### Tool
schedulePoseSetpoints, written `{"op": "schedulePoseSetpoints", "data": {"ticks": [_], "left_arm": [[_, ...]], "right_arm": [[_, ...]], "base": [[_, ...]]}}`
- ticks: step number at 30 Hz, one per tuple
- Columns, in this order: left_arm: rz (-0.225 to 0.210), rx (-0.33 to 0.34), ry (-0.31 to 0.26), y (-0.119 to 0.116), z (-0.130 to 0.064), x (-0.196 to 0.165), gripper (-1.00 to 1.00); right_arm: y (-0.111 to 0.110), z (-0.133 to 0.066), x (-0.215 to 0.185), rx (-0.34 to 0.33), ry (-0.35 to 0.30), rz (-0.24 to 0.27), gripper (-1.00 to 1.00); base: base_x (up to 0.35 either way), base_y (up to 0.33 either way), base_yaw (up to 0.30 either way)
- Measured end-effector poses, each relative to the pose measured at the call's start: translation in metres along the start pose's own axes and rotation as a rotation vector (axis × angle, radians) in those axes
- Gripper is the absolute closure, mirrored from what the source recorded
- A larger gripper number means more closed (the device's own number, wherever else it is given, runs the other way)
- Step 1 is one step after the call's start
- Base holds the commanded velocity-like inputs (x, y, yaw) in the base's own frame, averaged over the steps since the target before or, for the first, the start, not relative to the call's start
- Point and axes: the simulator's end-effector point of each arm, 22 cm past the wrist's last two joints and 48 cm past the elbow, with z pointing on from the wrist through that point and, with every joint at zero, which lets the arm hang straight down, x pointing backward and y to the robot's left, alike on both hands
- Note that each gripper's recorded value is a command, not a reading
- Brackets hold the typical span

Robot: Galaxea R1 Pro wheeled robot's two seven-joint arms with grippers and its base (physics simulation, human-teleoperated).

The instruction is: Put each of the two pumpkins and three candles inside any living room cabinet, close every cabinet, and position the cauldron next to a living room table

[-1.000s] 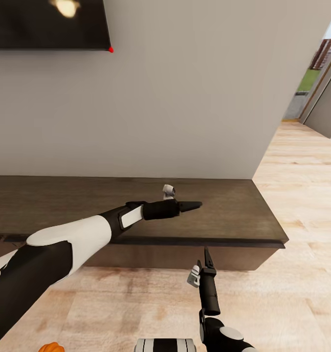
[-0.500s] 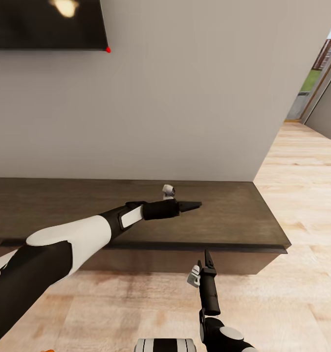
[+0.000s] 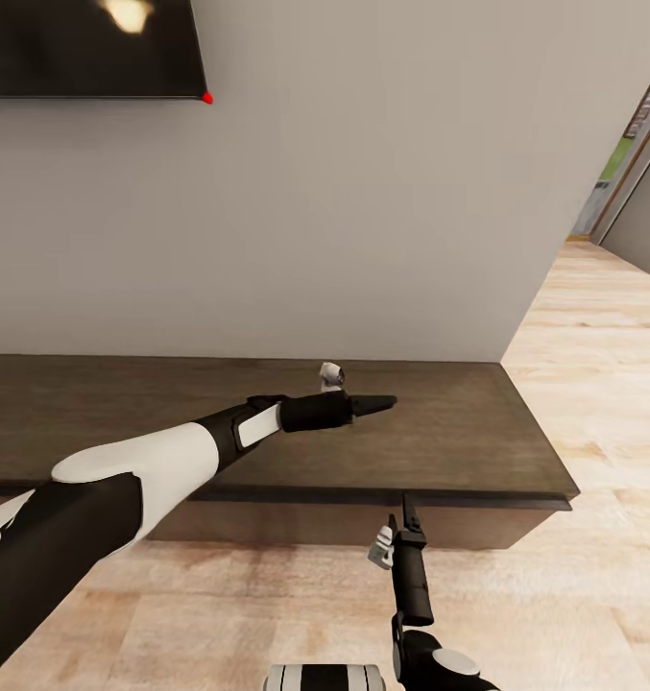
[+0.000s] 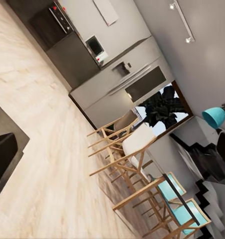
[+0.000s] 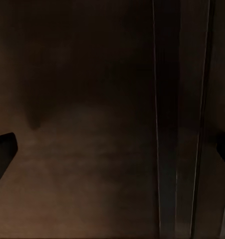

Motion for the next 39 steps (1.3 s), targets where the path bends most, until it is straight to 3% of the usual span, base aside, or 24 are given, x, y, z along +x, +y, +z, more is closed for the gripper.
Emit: {"op": "schedulePoseSetpoints", "data": {"ticks": [5, 6, 15, 33, 39], "left_arm": [[0.0, -0.001, 0.0, 0.0, 0.0, 0.0, -1.0], [0.001, -0.001, 0.0, 0.0, 0.0, 0.0, -1.0], [0.036, -0.005, -0.012, 0.001, -0.001, -0.003, -1.0], [0.036, -0.006, -0.016, 0.002, -0.002, -0.003, -1.0], [0.029, 0.0, -0.014, 0.001, -0.001, 0.001, -1.0]], "right_arm": [[0.0, -0.001, 0.0, 0.002, 0.0, 0.0, -1.0], [0.0, -0.001, 0.0, 0.002, 0.0, 0.0, 1.0], [0.001, -0.001, 0.0, -0.003, 0.001, 0.001, 1.0], [0.003, -0.002, 0.001, -0.012, -0.001, -0.001, 1.0], [-0.002, 0.009, 0.001, -0.003, 0.0, 0.006, 1.0]], "base": [[0.012, 0.0, 0.0], [0.002, 0.0, 0.0], [0.0, 0.0, 0.0], [-0.003, 0.001, 0.0], [-0.072, 0.035, 0.0]]}}
